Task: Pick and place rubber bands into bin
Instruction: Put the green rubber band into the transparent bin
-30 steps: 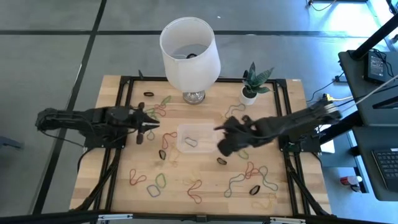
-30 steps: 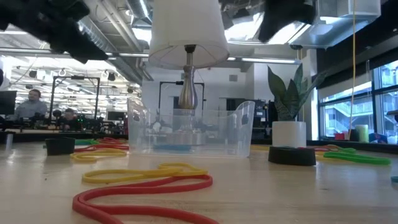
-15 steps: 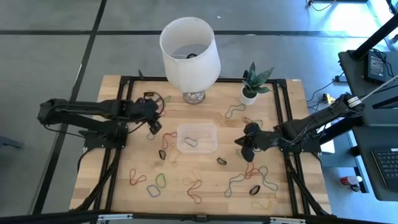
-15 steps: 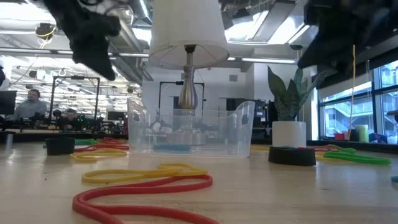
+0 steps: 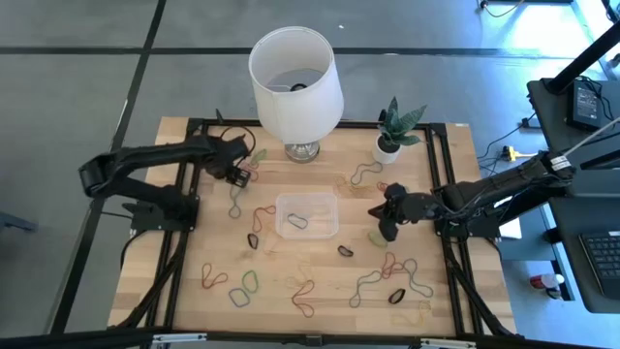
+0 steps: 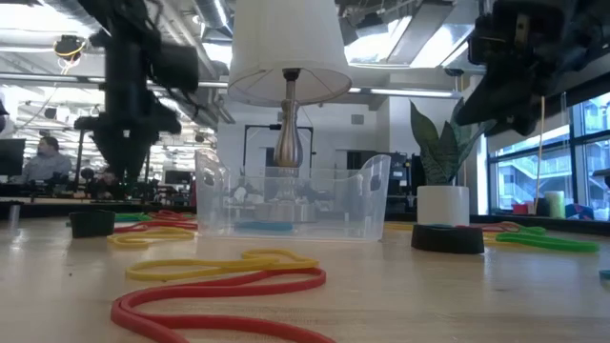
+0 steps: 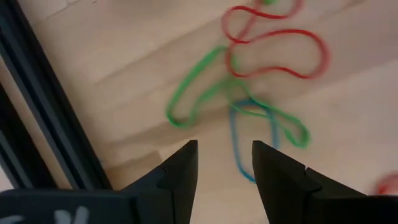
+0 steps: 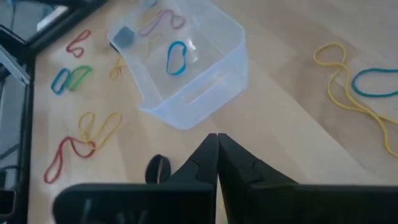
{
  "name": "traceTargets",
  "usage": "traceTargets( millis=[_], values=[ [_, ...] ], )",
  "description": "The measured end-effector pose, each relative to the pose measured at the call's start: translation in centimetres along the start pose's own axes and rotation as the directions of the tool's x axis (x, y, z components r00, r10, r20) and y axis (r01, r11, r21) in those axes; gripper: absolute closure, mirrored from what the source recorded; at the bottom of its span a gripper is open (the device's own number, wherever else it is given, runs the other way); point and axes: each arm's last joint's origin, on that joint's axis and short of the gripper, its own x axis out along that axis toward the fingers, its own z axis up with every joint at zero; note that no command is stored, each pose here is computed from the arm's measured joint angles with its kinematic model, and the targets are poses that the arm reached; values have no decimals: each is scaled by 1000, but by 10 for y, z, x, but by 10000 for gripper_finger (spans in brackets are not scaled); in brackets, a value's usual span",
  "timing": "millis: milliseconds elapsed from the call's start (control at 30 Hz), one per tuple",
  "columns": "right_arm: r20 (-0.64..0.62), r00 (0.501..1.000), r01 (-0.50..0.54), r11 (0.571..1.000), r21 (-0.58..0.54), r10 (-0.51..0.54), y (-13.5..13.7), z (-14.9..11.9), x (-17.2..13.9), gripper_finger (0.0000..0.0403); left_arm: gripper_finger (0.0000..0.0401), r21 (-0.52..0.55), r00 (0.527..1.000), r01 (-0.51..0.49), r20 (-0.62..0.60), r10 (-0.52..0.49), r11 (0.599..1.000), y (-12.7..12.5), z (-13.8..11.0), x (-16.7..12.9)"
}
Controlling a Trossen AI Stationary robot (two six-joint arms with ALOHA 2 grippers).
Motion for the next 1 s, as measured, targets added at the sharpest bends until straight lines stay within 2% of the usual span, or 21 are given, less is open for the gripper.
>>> traceTargets(
  millis=[233,467,567,700,867,1000],
  values=[
    [37,999,-1,999,35,-1,-1,5,1,391,255,-49,996,-51,-81,47,998,10,25,33],
    [78,997,-5,996,93,-2,-3,12,3,391,256,-22,983,-73,-170,68,997,20,38,64],
    [111,993,-37,994,106,25,-1,16,3,391,265,-24,976,-64,-211,58,998,24,42,73],
    [131,990,-57,992,110,43,1,18,2,391,304,-12,969,-29,-246,26,999,26,44,78],
    [124,992,-49,994,101,37,1,17,2,391,389,15,979,-26,-204,28,1000,28,43,69],
    [119,992,-40,998,56,33,0,17,3,391,399,24,980,-17,-196,22,1000,30,36,52]
  ],
)
